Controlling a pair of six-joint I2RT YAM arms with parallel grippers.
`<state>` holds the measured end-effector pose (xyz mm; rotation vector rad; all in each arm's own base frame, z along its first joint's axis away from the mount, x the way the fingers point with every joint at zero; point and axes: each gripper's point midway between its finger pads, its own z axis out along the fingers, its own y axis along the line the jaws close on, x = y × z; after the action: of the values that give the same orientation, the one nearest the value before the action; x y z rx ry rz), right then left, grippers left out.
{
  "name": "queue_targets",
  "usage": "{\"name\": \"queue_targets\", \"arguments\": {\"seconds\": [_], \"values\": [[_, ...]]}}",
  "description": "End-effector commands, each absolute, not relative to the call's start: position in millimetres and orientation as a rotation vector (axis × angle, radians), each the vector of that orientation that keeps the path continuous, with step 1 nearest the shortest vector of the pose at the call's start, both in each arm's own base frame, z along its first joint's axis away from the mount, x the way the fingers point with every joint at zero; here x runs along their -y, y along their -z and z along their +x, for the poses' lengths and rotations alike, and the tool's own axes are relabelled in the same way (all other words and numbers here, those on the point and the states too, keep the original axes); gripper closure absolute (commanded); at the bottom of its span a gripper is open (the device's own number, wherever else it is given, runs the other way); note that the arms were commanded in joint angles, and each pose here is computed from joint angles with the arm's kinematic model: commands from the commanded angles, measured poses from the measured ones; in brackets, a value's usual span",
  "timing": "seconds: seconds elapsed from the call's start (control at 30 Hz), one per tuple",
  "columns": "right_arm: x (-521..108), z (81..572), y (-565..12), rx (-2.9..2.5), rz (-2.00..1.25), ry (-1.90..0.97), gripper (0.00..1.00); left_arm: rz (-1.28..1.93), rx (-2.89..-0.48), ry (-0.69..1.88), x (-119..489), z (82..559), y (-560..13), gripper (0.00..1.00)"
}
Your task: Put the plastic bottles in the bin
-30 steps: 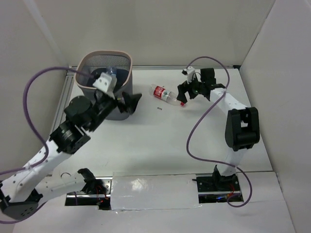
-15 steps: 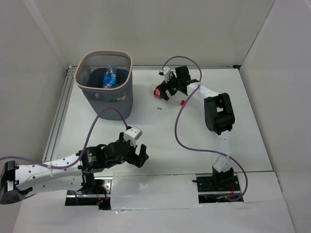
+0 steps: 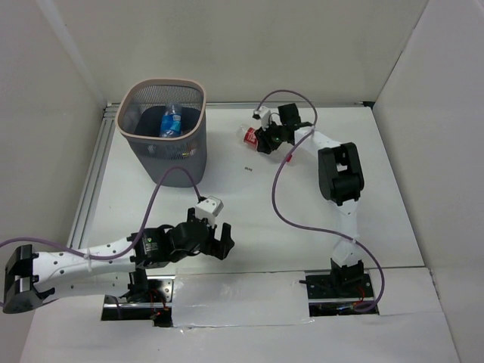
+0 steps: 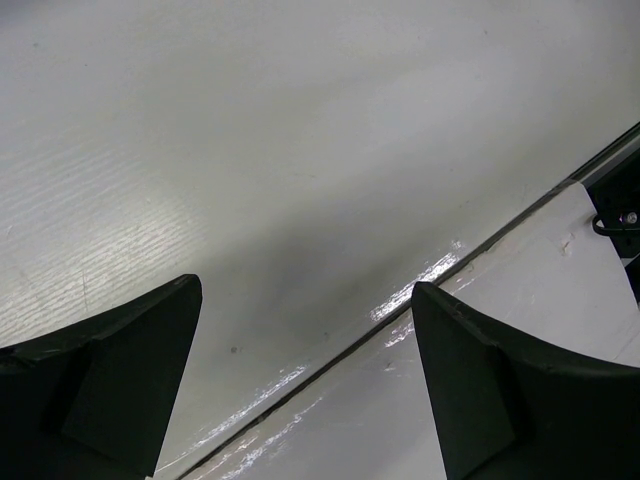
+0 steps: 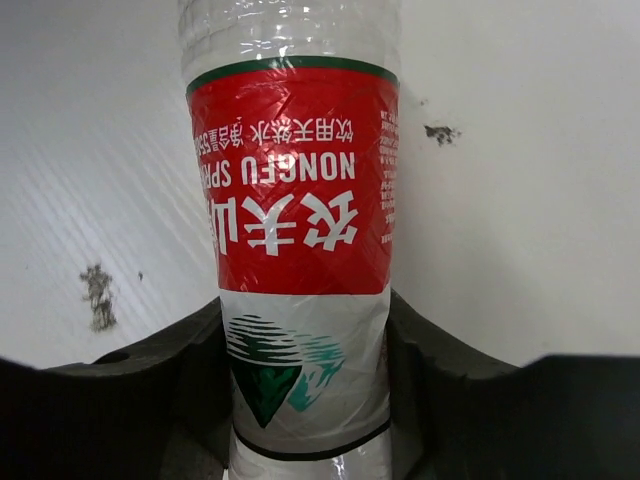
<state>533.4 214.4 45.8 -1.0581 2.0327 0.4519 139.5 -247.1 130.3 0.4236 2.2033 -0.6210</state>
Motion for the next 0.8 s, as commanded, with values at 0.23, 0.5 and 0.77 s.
{"name": "queue_targets", "arguments": {"seconds": [0.23,0.5,0.77], "values": [[-248.1,492.9,-343.7,-1.510,-1.073,-0.658,0.82,0.458,-2.112,0.688,280.9,148.9,-145.4,0.01],[-359.1,430.8,-483.4,-1.065,-1.025,-0.686,0.84,0.479,-2.095,0.702,285.1,148.9,-146.6,0.01],[-453.5,409.0,-510.7,-0.898,-0.924,-0.855,0.75,0.433,-2.073,0.721,266.2,144.9,-147.3,0.01]]}}
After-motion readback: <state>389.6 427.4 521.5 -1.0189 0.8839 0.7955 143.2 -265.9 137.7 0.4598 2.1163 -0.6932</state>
